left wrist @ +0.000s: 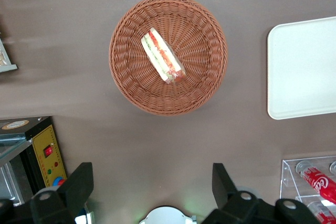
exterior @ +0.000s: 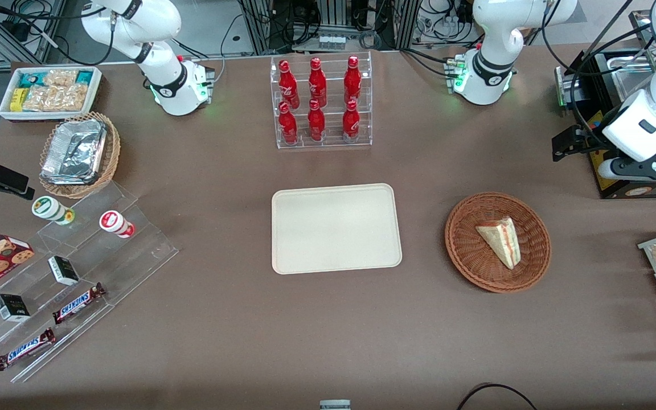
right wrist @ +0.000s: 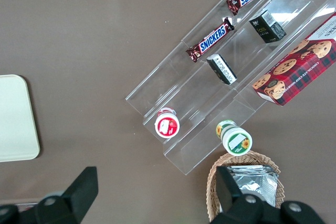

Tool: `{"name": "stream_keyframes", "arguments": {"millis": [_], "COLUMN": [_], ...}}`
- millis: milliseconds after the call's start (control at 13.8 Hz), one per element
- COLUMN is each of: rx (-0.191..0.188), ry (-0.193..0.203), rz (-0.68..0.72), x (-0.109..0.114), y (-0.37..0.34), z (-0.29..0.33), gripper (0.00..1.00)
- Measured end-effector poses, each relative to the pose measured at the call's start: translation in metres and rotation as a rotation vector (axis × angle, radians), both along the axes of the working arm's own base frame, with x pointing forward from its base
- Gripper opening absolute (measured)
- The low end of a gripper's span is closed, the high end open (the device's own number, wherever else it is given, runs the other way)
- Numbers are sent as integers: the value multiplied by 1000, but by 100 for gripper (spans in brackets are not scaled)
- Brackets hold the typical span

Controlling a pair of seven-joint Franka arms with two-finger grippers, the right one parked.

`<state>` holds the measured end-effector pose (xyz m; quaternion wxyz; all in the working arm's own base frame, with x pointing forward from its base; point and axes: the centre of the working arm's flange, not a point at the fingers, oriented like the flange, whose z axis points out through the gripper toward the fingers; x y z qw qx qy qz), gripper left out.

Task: Place sandwich from basket to tray
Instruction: 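Move the left gripper over the wicker basket above the wrapped sandwich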

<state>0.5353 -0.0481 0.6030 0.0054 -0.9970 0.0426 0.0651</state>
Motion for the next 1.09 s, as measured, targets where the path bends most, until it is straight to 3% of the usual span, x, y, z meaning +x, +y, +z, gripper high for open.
{"name": "stream_keyframes", "arguments": {"millis": [290,581,798,1089], "rx": [2,1,1,-1], "ry": [36,65,43,-1], "rz": [-9,-10,-12,-14], "x": [-2,16,31,32], "y": [0,-1,-1,-2], "z": [-6,-51,-101,-155], "gripper": [100,100,100,100]}}
